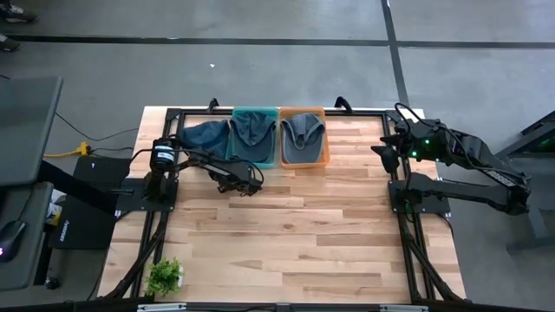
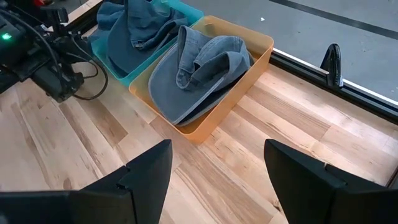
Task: Pick & Place hat
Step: Put the blue cap into the green bin
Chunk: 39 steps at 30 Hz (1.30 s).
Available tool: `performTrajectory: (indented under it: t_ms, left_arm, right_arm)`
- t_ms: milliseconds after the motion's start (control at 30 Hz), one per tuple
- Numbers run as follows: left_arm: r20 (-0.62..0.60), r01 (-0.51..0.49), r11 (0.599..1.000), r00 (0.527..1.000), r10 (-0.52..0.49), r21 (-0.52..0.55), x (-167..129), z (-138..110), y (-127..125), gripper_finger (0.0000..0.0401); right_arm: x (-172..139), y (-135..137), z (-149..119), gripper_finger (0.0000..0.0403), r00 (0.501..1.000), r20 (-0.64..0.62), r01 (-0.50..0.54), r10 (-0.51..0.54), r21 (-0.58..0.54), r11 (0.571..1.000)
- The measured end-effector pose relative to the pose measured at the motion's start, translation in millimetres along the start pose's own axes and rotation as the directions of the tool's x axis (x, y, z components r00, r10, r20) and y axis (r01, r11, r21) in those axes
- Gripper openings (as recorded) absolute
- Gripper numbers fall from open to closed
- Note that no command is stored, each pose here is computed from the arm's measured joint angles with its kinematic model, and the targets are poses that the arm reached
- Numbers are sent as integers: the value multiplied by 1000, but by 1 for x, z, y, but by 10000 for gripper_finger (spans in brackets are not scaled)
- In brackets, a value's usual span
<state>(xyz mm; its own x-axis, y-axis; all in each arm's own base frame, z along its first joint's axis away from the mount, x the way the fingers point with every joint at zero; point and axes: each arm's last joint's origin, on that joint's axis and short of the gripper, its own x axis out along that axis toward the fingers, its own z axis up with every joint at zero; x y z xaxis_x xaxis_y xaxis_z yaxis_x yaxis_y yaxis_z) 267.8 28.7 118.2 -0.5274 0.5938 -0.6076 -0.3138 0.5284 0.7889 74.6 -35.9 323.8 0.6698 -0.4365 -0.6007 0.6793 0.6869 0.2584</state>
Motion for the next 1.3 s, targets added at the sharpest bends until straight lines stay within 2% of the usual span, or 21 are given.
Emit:
performTrajectory:
  t_ms: [267, 400, 500, 800, 1300]
  left_arm:
    - [63, 22, 1000, 998, -22, 4, -32, 4, 1, 3]
    - [56, -12, 1000, 998, 13, -16, -43, 1, 8, 2]
    - [37, -34, 999, 999, 35, -30, -46, 0, 13, 2]
    - [-7, -1, 1000, 1000, 1, -32, -47, -2, 12, 2]
    - [21, 44, 997, 999, -42, -59, -53, -4, 31, 1]
  right_arm:
    - [0, 0, 0, 249, 1000, 0, 0, 0, -9, 1000]
    - [0, 0, 0, 249, 1000, -1, -1, 1, -12, 1000]
    - [0, 0, 0, 249, 1000, -7, -14, 14, -19, 1000]
    - [0, 1, -1, 249, 998, -24, -51, 50, -19, 999]
    - [0, 2, -1, 249, 998, -28, -59, 58, -41, 997]
